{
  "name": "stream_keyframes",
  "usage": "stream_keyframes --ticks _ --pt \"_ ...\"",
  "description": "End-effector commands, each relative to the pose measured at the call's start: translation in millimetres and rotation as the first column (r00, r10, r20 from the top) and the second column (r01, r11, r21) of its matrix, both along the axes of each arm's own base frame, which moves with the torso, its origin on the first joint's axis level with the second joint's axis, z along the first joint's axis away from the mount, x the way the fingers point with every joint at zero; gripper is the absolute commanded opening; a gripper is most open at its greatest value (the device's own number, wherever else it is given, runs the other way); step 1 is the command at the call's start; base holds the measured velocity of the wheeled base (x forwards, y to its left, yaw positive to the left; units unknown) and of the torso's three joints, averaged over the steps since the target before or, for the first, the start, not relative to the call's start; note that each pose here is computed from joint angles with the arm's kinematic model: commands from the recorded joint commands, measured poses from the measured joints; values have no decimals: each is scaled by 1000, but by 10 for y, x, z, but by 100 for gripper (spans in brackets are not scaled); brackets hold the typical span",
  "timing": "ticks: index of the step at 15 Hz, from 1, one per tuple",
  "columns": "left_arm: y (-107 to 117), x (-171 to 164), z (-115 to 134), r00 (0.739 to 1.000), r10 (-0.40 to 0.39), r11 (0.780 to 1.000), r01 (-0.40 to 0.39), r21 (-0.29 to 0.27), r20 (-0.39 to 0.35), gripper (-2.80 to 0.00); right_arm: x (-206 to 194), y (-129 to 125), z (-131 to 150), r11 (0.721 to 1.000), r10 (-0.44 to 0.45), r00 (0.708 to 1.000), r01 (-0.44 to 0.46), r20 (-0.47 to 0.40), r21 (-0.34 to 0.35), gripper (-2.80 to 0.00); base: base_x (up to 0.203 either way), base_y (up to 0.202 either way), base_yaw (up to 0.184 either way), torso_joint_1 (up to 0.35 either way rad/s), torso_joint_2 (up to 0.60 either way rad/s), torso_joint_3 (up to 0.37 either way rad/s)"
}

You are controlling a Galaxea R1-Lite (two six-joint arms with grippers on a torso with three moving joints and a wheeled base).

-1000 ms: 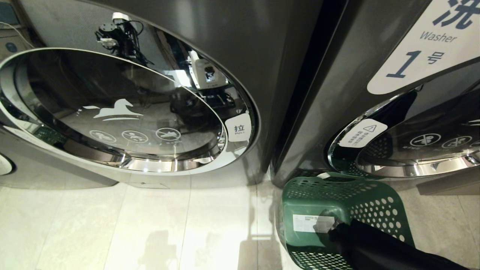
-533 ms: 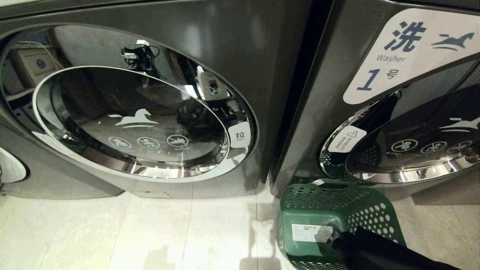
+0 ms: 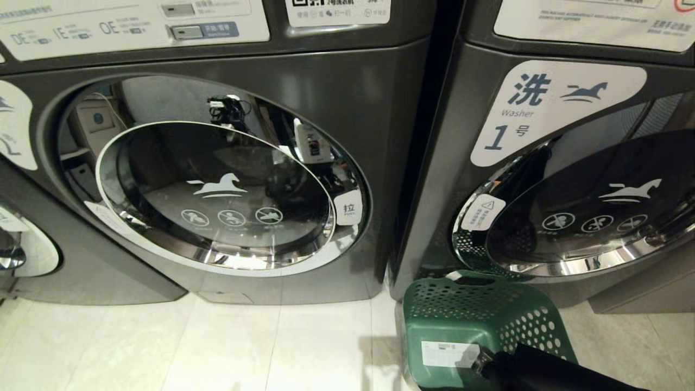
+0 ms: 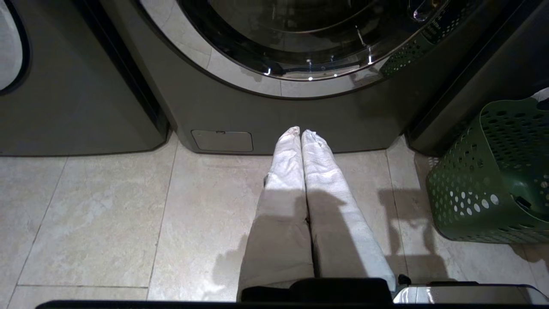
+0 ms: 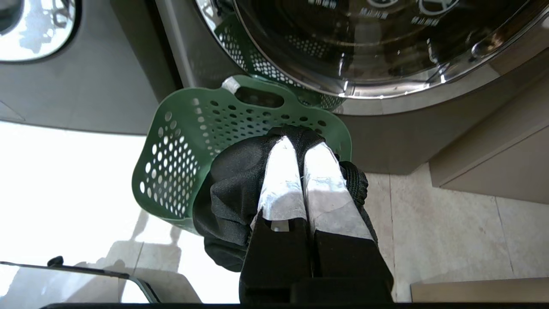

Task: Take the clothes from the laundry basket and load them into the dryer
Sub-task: Put the clothes in the dryer

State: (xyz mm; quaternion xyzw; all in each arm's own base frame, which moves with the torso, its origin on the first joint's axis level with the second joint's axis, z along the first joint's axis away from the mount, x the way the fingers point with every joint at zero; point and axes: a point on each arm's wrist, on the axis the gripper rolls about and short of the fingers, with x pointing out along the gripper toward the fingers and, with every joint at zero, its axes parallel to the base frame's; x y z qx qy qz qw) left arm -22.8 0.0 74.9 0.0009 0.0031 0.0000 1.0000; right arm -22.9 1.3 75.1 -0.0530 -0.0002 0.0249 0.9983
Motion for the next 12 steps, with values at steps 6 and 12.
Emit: stream_keyframes --ticks 6,12 --pt "0 1 -5 1000 0 1000 0 0 -1 -280 1 0 1 1000 1 1000 -1 -1 -4 -280 0 0 0 2 1 203" --pt "0 1 -5 1000 0 1000 0 0 -1 -280 1 0 1 1000 1 1000 -1 -1 -7 -280 0 0 0 2 2 203"
